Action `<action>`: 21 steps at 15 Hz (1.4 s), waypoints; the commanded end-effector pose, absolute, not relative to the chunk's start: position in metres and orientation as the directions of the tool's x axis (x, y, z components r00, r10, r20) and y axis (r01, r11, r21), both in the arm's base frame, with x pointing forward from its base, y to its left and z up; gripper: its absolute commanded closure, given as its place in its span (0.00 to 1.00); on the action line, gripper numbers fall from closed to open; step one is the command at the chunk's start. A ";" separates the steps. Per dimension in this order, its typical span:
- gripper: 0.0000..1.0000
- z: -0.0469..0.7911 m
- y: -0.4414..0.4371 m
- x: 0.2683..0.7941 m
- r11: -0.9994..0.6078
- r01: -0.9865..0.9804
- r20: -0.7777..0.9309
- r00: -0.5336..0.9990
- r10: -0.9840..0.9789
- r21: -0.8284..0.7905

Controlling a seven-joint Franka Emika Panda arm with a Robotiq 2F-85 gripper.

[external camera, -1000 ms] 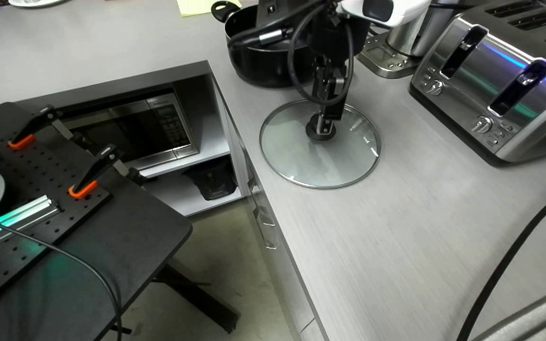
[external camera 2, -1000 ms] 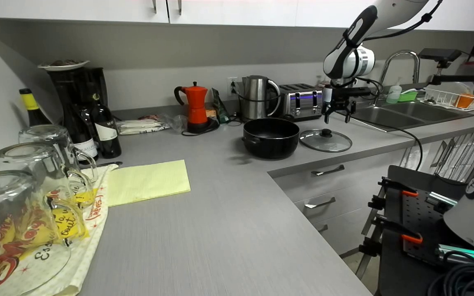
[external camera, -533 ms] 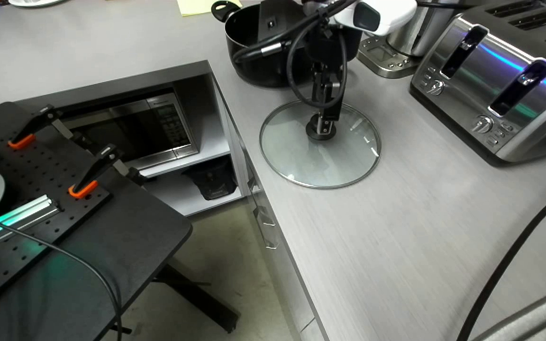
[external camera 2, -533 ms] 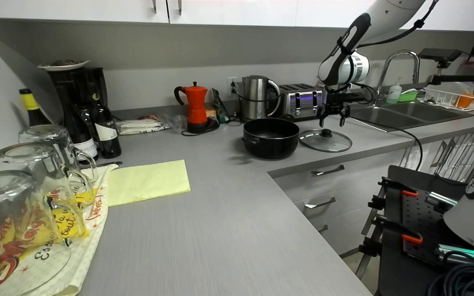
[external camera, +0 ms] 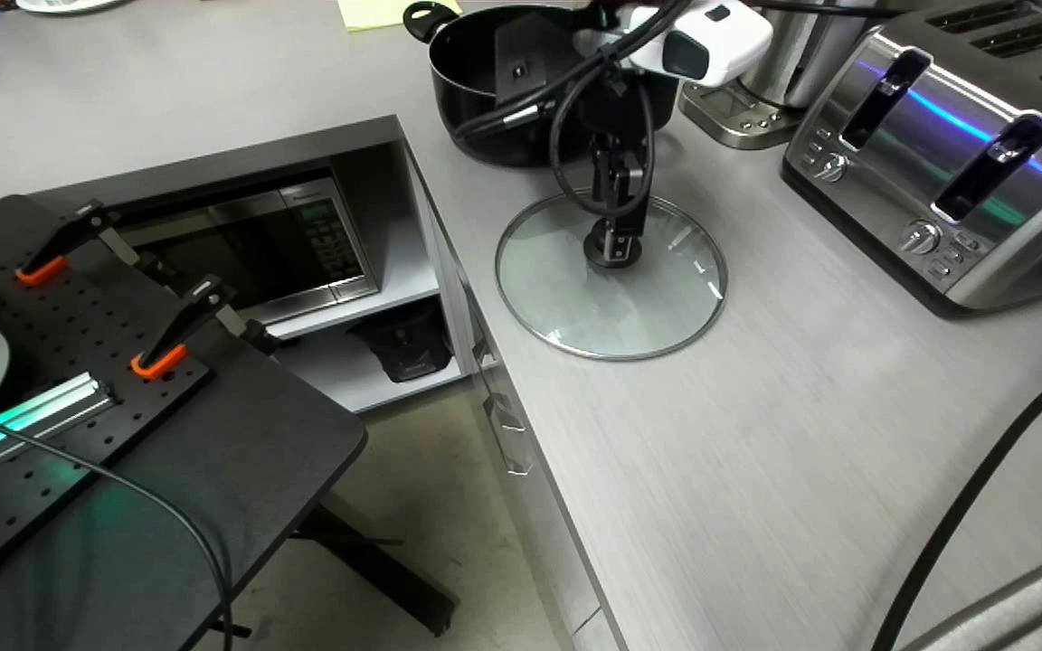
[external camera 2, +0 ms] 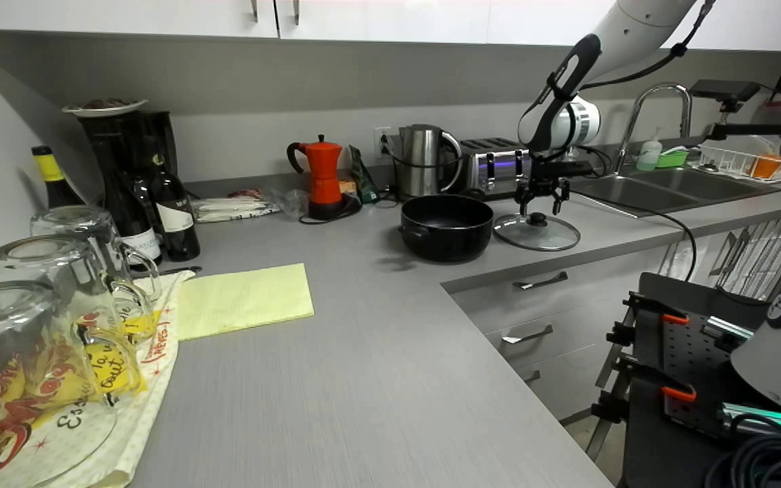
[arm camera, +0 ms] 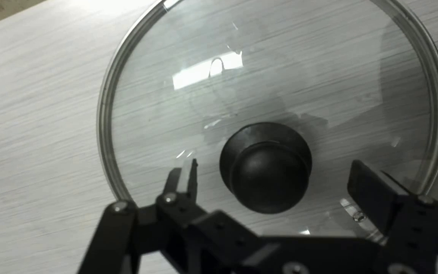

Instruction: Put the glass lid on the black pot.

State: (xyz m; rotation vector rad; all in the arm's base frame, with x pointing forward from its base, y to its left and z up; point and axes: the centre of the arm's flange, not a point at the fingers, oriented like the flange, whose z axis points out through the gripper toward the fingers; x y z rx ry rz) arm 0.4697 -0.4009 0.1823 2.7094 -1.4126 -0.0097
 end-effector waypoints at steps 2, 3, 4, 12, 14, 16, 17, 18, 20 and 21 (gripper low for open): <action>0.00 0.175 -0.406 0.478 -0.556 -0.827 0.055 0.560 -0.826 0.078; 0.00 0.175 -0.406 0.478 -0.556 -0.827 0.054 0.561 -0.826 0.079; 0.00 0.174 -0.406 0.479 -0.557 -0.826 0.054 0.562 -0.826 0.081; 0.71 0.176 -0.406 0.480 -0.562 -0.823 0.060 0.567 -0.822 0.080; 0.75 0.178 -0.405 0.480 -0.564 -0.822 0.063 0.568 -0.820 0.077; 0.75 0.183 -0.403 0.478 -0.568 -0.820 0.071 0.572 -0.817 0.070; 0.75 0.188 -0.400 0.475 -0.572 -0.818 0.077 0.575 -0.814 0.062; 0.75 0.194 -0.398 0.473 -0.576 -0.816 0.087 0.578 -0.811 0.055; 0.75 0.206 -0.392 0.466 -0.585 -0.810 0.114 0.585 -0.803 0.041; 0.75 0.214 -0.388 0.462 -0.592 -0.805 0.127 0.591 -0.797 0.033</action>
